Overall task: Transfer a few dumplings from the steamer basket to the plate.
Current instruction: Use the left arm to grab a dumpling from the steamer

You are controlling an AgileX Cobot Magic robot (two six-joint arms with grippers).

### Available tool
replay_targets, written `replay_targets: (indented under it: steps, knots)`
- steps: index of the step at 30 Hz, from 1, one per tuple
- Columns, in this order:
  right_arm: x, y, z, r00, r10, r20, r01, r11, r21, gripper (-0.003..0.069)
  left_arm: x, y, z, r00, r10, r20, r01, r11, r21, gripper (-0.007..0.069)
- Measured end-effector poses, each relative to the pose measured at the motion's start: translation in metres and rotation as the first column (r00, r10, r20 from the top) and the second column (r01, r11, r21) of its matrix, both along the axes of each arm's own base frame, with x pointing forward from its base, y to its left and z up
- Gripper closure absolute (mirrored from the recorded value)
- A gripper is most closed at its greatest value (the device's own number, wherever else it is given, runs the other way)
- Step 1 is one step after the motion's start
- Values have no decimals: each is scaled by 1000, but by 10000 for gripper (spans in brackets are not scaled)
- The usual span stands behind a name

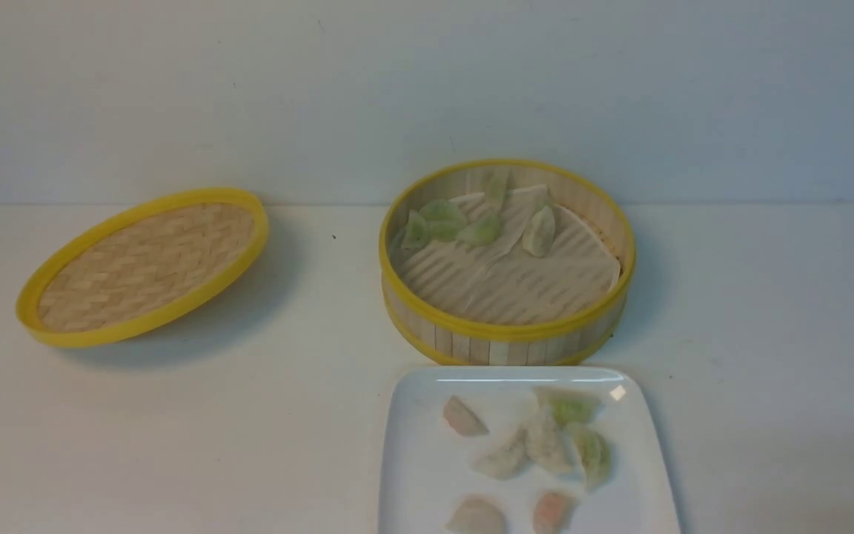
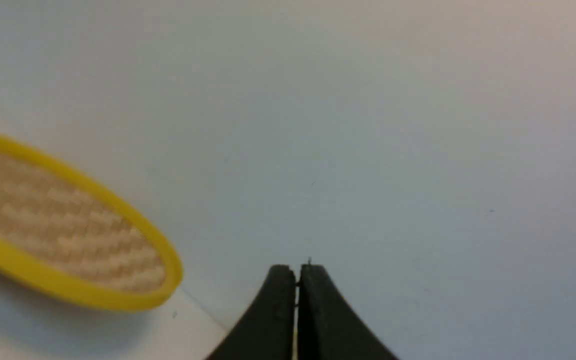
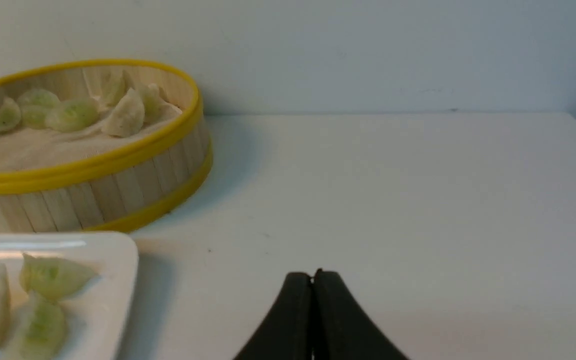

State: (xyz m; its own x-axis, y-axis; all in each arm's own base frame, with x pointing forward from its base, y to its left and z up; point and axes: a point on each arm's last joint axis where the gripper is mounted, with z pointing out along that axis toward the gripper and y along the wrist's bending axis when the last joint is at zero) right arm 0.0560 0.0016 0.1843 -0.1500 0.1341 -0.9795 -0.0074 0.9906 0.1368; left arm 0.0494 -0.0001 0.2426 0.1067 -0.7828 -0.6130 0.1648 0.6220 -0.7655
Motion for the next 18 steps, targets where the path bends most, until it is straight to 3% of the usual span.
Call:
replay_targets:
  steps: [2, 5, 9, 15, 18]
  knots:
    - [1, 1, 7, 997, -8, 79, -4, 989, 146, 673, -7, -3, 22, 999, -18, 48, 15, 997, 80, 631]
    - [1, 0, 18, 983, -51, 177, -22, 922, 387, 673, -11, -10, 50, 996, -77, 44, 67, 980, 187, 631]
    - [0, -3, 26, 962, -117, 245, -47, 817, 574, 673, 2, -27, 81, 961, -232, -152, 269, 909, 317, 631]
    - [0, -5, 28, 954, -146, 260, -55, 773, 632, 673, 52, -47, 99, 764, -377, -523, 610, 686, 396, 631]
    - [-1, -7, 31, 946, -159, 283, -60, 770, 636, 673, 77, -51, 103, 699, -387, -601, 684, 607, 405, 631]
